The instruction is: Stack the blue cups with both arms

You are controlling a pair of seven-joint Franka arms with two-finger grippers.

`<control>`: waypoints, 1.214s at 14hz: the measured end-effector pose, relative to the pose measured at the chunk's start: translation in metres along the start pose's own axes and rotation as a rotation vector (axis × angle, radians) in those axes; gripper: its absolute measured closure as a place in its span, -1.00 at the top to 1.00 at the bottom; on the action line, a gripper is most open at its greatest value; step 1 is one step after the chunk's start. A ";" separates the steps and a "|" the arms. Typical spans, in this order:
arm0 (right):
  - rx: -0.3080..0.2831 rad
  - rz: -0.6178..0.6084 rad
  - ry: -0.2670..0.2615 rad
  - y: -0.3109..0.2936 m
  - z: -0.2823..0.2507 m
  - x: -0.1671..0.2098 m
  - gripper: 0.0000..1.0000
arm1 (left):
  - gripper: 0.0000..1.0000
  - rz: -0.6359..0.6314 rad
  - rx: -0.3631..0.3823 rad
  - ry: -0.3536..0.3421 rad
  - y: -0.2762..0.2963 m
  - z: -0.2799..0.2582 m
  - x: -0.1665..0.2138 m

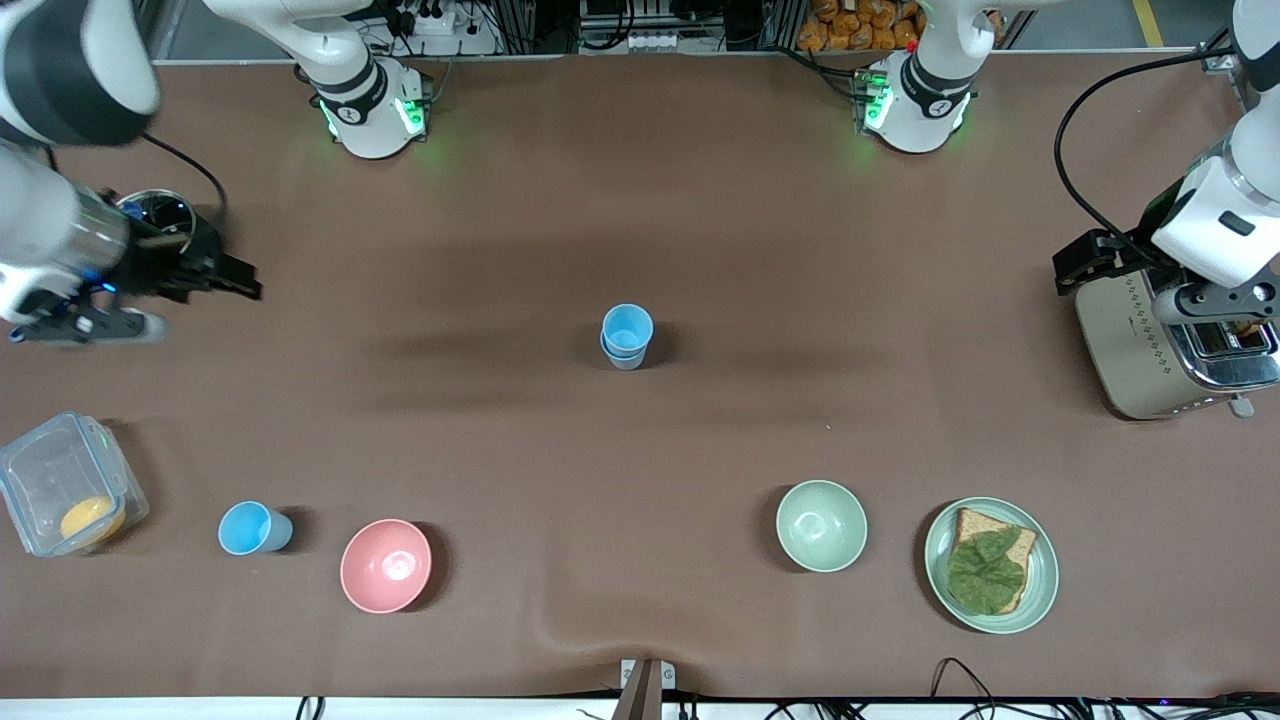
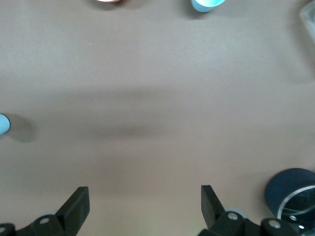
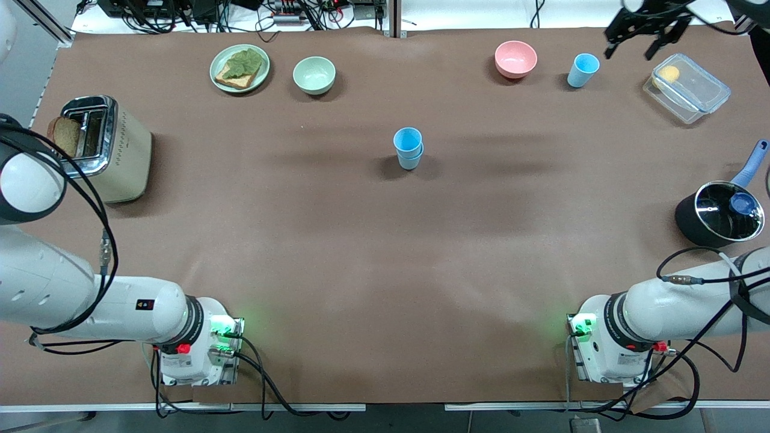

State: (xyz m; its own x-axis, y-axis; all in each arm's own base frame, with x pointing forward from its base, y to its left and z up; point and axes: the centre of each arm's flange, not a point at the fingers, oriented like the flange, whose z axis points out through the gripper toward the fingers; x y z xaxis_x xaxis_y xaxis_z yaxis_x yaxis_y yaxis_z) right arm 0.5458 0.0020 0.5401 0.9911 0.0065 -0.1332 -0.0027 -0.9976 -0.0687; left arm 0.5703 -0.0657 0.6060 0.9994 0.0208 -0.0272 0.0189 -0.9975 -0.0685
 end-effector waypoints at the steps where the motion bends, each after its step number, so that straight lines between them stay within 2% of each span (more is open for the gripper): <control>1: -0.008 -0.001 0.001 0.007 -0.006 -0.005 1.00 | 1.00 0.000 0.000 0.000 0.000 0.000 0.000; 8: -0.017 0.004 0.003 0.013 -0.041 -0.019 1.00 | 1.00 0.008 0.001 -0.006 0.004 0.000 -0.001; 13: -0.029 0.003 0.014 0.014 -0.051 -0.021 1.00 | 1.00 0.007 -0.003 0.026 0.003 -0.021 -0.013; 17: -0.040 0.002 0.061 0.014 -0.063 -0.018 1.00 | 1.00 -0.017 -0.061 0.020 -0.005 -0.033 -0.023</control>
State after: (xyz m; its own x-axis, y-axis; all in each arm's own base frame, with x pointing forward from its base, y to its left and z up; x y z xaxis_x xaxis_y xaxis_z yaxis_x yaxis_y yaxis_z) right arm 0.5361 -0.0164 0.6040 0.9973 0.0014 -0.0730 -0.0007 -0.9996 -0.0289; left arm 0.5483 -0.0633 0.6396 0.9993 0.0372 -0.0062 0.0371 -0.9993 -0.0081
